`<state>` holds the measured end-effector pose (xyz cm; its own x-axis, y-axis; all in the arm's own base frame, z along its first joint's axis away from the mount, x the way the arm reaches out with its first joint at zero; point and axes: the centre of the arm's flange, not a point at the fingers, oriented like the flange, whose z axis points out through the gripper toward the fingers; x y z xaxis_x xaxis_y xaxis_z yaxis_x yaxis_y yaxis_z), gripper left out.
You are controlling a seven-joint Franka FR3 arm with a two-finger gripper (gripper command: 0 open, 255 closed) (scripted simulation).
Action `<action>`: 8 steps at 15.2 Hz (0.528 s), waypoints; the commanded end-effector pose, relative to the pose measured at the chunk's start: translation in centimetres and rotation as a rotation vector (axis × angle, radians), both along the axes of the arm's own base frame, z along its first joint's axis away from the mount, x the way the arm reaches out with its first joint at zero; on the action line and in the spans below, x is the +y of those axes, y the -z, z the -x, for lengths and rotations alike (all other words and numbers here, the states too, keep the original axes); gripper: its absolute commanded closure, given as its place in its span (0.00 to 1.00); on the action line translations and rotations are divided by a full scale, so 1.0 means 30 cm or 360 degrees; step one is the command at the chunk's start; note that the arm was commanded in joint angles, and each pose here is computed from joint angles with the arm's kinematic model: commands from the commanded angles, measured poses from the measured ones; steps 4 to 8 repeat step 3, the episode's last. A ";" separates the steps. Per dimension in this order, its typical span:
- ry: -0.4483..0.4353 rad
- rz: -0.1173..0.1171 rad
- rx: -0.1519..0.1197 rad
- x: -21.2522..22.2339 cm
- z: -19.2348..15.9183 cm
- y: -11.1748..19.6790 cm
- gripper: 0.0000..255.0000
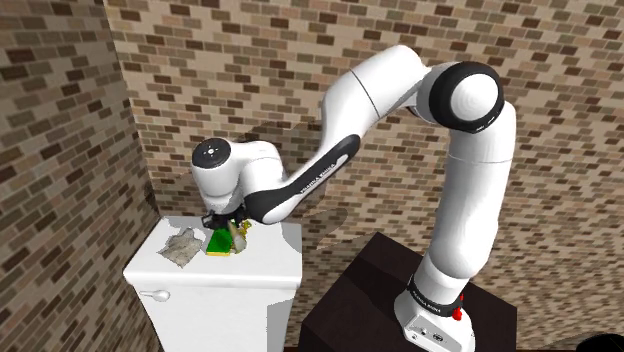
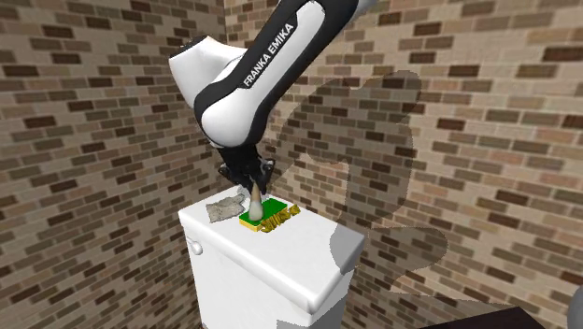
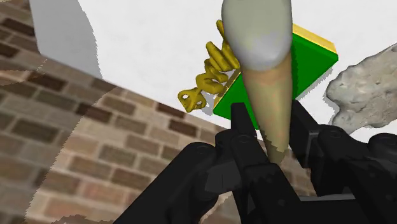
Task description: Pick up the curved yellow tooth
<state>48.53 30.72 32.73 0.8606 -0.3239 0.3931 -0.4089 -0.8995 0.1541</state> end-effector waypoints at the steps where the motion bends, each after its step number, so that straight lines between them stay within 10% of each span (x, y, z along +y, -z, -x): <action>1: 0.0000 0.0000 0.0001 0.000 0.002 -0.037 1.00; 8: 0.0000 0.0000 0.0001 0.000 0.002 -0.040 1.00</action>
